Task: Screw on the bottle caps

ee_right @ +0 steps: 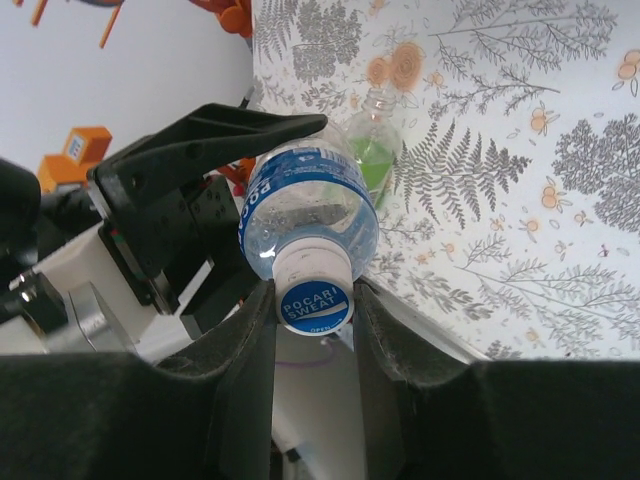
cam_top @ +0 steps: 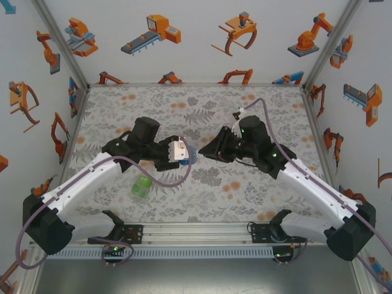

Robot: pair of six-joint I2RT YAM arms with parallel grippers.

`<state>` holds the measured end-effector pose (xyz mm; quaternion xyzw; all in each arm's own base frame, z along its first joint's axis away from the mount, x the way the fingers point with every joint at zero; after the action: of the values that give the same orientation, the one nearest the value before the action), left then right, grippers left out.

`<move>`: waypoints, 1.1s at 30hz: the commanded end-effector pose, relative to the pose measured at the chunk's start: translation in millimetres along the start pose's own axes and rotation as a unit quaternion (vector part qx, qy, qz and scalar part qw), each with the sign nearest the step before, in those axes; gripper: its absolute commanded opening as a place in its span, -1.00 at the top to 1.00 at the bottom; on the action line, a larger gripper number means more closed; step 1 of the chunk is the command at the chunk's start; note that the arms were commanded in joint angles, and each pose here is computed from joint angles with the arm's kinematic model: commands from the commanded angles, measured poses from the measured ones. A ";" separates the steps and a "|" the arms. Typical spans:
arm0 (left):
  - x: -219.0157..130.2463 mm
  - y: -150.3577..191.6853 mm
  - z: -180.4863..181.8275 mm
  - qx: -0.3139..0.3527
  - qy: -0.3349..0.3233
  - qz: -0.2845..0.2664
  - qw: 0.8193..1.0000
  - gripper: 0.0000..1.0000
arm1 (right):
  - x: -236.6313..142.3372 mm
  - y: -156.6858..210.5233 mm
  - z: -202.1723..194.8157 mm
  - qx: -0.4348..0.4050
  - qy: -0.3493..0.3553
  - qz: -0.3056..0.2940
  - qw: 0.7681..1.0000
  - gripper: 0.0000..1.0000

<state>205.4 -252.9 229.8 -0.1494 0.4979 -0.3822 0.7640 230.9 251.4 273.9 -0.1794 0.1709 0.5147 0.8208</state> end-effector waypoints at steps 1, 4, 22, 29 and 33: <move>-1.7 -25.9 9.4 0.033 -0.015 -0.062 0.997 1.00 | 7.0 -2.7 -3.6 0.051 0.011 0.005 0.999 1.00; -1.8 -25.5 8.5 0.034 -0.015 -0.062 0.997 1.00 | 2.4 -5.5 2.3 0.023 0.007 0.000 1.000 0.99; -5.7 -25.6 6.5 0.029 -0.008 -0.053 0.998 1.00 | -78.8 26.1 76.0 -0.616 -0.136 -0.049 0.774 -0.01; -13.0 -38.5 -4.2 0.030 0.028 -0.088 0.995 1.00 | -80.3 51.1 64.0 -0.770 -0.190 -0.044 0.607 -0.02; -18.4 -44.4 -7.7 0.036 0.040 -0.102 0.993 1.00 | -77.3 56.4 60.0 -0.793 -0.205 -0.043 0.571 -0.02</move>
<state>189.5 -267.1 245.2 -0.1585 0.5022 -0.4432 0.7254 162.3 238.6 350.3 -0.6400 -0.4119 0.4702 0.4468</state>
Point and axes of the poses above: each hand's point on the last joint's axis, 136 mm out from that joint toward the fingers, its own x axis out along the fingers, its own z axis along the line the jaws close on, y = z × x, the point moved 3 cm from there along -x, back along the fingers, and after that the axes turned 10 degrees about x, right-handed, at the moved point
